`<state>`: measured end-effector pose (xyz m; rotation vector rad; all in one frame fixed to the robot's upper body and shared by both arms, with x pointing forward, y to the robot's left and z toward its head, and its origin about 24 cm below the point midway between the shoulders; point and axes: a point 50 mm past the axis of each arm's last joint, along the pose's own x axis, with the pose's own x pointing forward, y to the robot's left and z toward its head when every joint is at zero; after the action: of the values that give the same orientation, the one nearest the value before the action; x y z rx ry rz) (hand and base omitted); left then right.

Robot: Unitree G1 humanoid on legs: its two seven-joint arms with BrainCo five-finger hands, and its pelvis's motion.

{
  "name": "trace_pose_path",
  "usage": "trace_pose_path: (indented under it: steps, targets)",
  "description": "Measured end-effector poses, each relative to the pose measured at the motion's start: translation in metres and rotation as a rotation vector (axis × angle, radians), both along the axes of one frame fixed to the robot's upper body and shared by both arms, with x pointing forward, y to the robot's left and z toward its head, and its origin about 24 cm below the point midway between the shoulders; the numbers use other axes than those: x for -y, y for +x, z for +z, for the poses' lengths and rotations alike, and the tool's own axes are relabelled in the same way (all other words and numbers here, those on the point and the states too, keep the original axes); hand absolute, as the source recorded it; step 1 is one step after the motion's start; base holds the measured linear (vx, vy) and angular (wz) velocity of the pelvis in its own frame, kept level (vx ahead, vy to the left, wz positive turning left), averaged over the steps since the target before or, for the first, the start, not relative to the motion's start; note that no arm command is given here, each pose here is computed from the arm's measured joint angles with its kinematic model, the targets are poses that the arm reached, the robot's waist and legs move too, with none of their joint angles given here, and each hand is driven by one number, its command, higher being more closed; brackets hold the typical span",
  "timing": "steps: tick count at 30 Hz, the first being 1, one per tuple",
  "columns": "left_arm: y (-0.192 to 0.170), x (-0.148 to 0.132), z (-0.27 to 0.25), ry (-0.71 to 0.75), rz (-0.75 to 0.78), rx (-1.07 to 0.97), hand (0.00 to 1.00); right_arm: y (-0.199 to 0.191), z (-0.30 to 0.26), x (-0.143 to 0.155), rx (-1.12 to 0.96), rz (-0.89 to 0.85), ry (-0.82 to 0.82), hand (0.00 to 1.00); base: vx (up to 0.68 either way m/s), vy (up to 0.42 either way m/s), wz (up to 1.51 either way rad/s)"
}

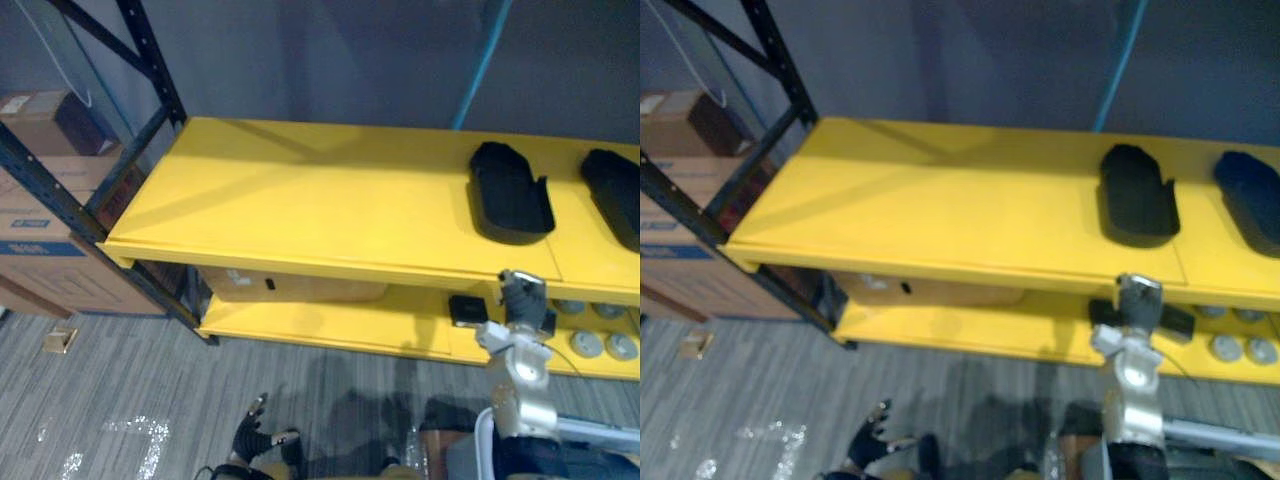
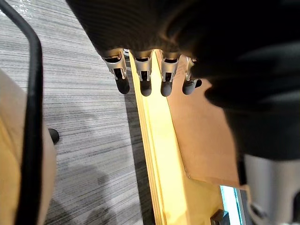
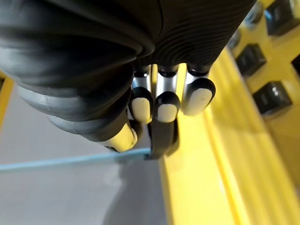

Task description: Walk over and take plastic housings, then place them on the shelf

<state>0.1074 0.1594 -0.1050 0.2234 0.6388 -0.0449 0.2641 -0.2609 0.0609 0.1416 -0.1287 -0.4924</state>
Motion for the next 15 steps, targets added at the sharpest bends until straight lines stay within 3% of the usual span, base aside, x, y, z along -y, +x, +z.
trace_pose_path:
  steps: [15]
  targets:
    - [0.003, 0.003, 0.001, -0.012, -0.005, 0.010, 0.00, 0.048, 0.046, 0.043, 0.006, -0.086, -0.096, 1.00, 0.02, -0.003, 0.05]
